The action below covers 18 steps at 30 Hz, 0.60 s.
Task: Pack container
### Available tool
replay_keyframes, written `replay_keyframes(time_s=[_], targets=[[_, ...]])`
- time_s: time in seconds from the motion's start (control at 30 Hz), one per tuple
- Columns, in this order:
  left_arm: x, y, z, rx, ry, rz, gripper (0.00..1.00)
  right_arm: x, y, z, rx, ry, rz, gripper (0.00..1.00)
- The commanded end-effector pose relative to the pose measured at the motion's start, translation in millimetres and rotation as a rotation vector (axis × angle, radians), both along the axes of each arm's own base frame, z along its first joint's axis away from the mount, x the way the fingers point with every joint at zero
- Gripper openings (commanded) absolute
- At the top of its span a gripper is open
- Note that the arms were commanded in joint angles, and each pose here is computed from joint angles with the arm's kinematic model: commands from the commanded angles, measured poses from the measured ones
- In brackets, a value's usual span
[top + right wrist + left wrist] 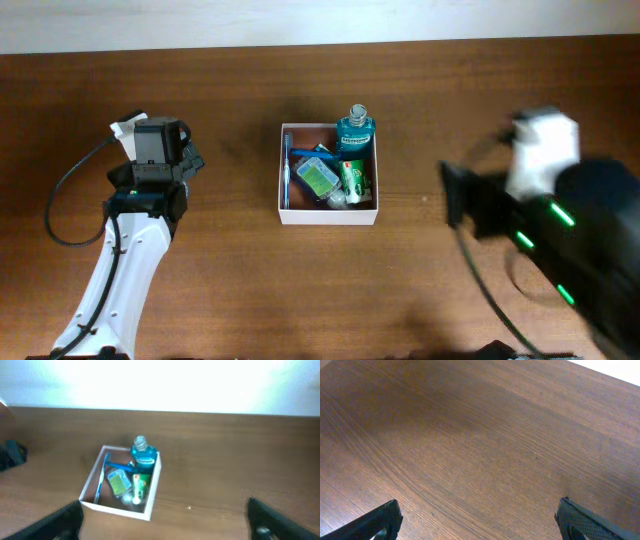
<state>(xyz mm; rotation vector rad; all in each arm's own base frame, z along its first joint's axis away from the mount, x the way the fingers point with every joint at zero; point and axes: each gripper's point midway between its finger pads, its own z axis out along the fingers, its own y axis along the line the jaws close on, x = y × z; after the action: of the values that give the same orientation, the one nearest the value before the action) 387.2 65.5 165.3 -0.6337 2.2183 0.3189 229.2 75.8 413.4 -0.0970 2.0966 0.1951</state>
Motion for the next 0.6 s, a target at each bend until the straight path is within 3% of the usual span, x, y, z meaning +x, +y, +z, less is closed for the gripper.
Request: replay_keyframes(time_s=[0.0, 0.07, 0.2, 0.57], targets=[[-1.2, 3.8, 7.1, 0.017, -0.011, 0.006, 1.0, -34.3, -29.4, 22.9, 0.028, -0.106, -0.05, 0.99], [-1.2, 3.8, 7.1, 0.017, -0.011, 0.006, 1.0, -62.3, -44.2, 37.8, 0.074, -0.188, -0.051, 0.99], [-1.2, 3.8, 7.1, 0.017, -0.011, 0.006, 1.0, -86.3, -57.0, 48.0, 0.113, -0.257, -0.052, 0.99], [-1.2, 3.8, 7.1, 0.017, -0.011, 0.006, 1.0, -99.7, -83.3, 10.8, -0.006, -0.145, -0.143, 0.98]])
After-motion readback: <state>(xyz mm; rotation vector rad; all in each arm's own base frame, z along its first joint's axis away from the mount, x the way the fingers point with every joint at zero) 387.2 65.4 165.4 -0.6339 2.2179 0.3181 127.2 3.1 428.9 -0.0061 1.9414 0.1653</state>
